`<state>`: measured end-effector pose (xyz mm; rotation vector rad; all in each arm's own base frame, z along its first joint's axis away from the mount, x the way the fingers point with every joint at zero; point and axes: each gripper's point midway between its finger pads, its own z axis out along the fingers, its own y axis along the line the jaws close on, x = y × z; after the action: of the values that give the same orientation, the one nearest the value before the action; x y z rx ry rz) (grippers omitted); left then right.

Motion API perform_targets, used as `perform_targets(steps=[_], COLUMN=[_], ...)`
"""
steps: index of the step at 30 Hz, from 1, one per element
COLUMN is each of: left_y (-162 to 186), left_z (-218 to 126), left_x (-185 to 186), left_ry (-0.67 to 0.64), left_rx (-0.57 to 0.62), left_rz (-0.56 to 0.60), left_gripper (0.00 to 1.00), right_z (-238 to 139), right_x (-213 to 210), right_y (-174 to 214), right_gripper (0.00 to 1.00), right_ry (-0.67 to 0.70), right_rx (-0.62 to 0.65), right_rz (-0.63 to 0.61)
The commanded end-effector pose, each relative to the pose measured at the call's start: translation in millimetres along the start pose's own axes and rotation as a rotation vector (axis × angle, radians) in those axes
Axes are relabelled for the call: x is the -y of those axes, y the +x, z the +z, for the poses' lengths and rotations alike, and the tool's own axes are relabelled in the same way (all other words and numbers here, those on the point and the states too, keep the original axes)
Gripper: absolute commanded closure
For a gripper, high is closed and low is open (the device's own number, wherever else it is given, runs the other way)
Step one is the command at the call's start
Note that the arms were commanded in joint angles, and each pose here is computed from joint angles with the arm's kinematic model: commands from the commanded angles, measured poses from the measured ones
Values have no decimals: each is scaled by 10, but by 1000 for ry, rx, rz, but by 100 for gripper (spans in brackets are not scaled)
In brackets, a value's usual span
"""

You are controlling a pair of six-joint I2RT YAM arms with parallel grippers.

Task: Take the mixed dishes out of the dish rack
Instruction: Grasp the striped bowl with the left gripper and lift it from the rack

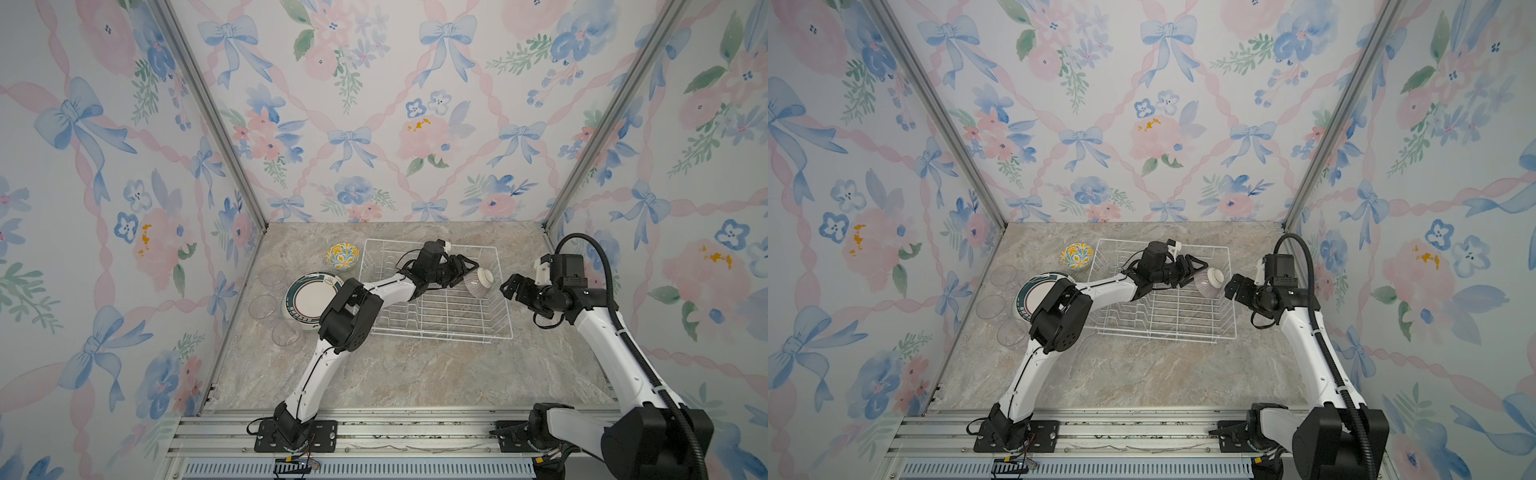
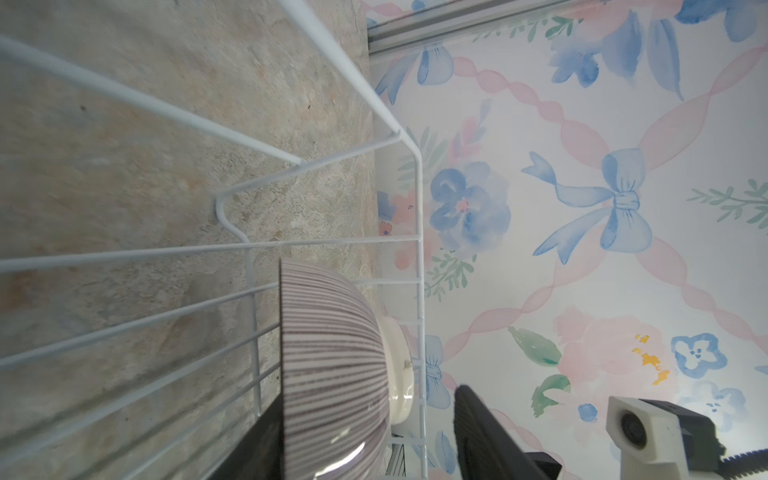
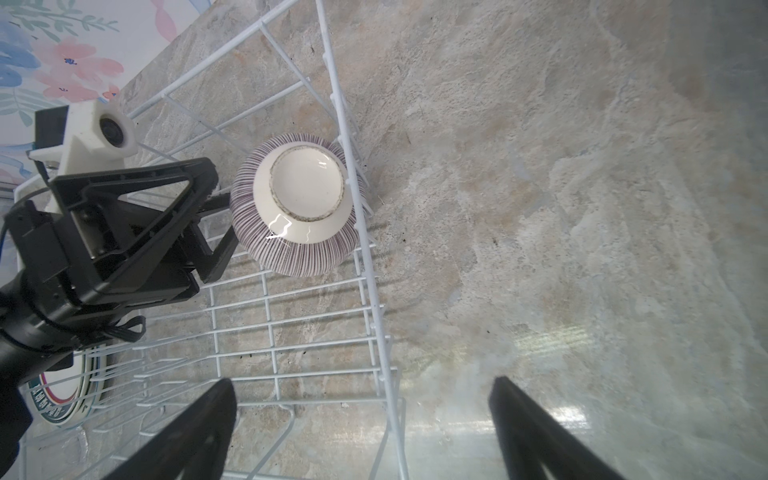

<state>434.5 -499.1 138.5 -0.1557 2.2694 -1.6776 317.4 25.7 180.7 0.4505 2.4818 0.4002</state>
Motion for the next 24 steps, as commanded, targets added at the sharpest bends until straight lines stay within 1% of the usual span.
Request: perform_targets(steps=[1,7,11,14,16,19,22,24], left_y=[75,96,92,123,138,114,96,93], left_z=[40,90,138,195,215,212,208,210], left_x=[118,92,39,-45,-74,-82,-92,-79], left_ry=[45,44,39,31,27,21,19,23], left_rx=[-24,-25,-23,-34,-34,-18,-16,-16], left_rz=[16,16,18,6,13,43,48,52], left_gripper=[42,49,61,62,67,77,80,86], right_z=[-49,-52,-62,-63,-62,-68,-72,-71], right_x=[31,26,24,31,33,33,37,42], right_y=[10,7,9,12,17,20,13,12], right_gripper=[3,3,3,3,3,3,3,3], right_ry=[14,11,10,11,11,12,16,18], right_rx=[7,8,11,15,13,13,15,14], right_rz=[-10,-7,-8,-8,-8,-6,-7,-5])
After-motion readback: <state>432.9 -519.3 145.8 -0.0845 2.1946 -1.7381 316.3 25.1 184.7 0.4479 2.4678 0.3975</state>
